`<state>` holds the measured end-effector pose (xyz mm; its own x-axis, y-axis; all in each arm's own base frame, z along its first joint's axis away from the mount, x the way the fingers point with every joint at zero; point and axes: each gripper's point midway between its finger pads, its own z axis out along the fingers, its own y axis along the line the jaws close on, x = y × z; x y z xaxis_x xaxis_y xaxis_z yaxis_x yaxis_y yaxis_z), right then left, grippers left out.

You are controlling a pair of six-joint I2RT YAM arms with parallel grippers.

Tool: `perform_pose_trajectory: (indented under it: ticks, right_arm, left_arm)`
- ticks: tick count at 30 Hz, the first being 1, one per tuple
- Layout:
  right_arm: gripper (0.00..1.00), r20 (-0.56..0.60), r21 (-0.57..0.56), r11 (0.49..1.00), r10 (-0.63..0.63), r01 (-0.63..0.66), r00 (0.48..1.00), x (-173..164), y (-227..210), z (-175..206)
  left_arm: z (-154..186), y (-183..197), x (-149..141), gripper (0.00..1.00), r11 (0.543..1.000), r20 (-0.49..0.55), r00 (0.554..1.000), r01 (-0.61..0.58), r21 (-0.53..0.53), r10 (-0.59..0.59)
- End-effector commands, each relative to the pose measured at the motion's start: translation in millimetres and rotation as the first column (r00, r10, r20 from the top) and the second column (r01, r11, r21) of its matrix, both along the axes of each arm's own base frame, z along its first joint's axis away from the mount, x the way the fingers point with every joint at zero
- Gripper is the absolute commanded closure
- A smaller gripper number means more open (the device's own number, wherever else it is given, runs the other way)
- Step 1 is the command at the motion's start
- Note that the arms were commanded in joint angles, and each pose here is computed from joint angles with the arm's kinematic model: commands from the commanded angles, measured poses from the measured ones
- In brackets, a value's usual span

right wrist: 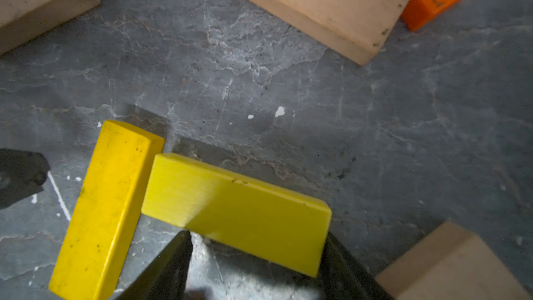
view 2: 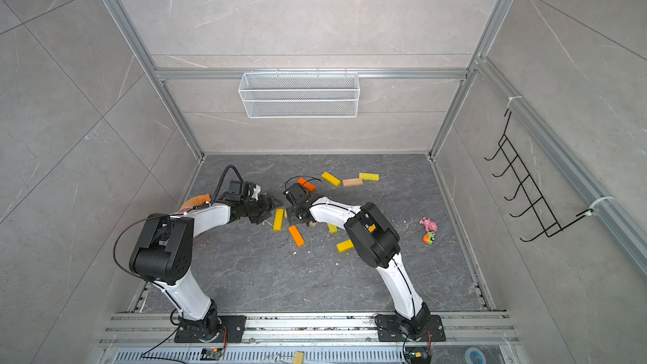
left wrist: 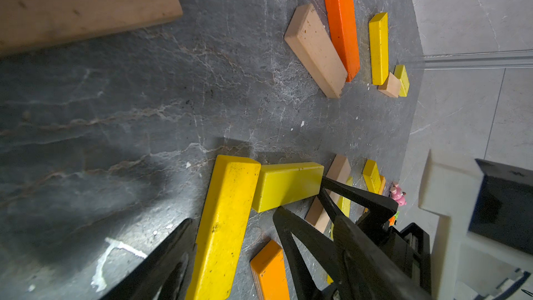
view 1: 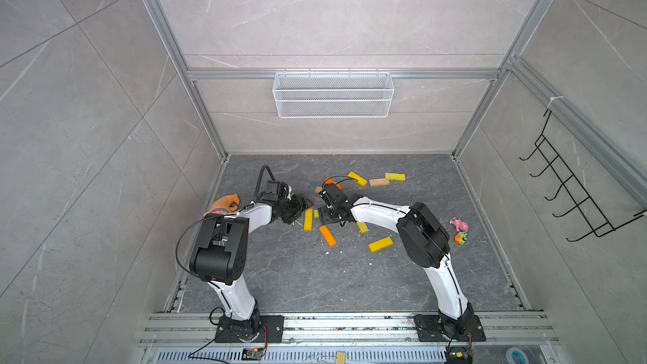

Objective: Assemble the number 8 with building blocks
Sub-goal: Assemble the building block at the center of the board.

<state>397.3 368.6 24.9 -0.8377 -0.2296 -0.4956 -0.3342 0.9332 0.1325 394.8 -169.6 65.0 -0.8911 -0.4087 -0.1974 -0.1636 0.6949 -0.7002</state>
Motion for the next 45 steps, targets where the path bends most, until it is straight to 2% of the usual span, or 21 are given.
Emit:
perform_pose_trajectory:
  ticks: [1, 20, 28, 35, 41, 45]
  right_arm:
    - [0.29, -0.058, -0.023, 1.000, -0.018, 0.016, 0.998, -13.3, -0.5, -25.0]
    - [0.31, -0.067, -0.023, 0.999, -0.044, 0.043, 0.997, -18.9, -1.8, -30.2]
    - [0.27, -0.020, -0.016, 1.000, -0.013, 0.013, 1.000, -18.8, -4.4, -0.1]
    - [0.26, -0.006, 0.031, 0.999, -0.036, 0.036, 0.999, -35.0, -19.4, 18.8]
    - [0.27, 0.024, 0.062, 0.994, -0.089, 0.087, 0.996, -40.9, -33.6, 40.3]
    - [0.29, 0.032, 0.027, 0.987, -0.162, 0.161, 0.986, -39.8, -49.7, 41.1]
  left_arm:
    - [16.0, -5.5, 9.7, 0.22, 1.000, 0.042, 0.999, 0.007, -0.031, -0.006]
    - [14.7, -6.2, 10.2, 0.22, 0.999, 0.040, 0.999, 0.011, -0.032, -0.010]
    - [16.1, -7.2, 20.3, 0.22, 0.999, 0.053, 0.998, 0.042, 0.001, -0.042]
    - [11.1, -7.0, 29.7, 0.22, 0.997, 0.050, 0.996, 0.069, 0.043, -0.071]
    - [4.0, -8.0, 32.9, 0.22, 0.996, 0.035, 0.996, 0.077, 0.048, -0.079]
    - [1.2, -8.3, 32.1, 0.22, 0.996, 0.026, 0.997, 0.078, 0.046, -0.079]
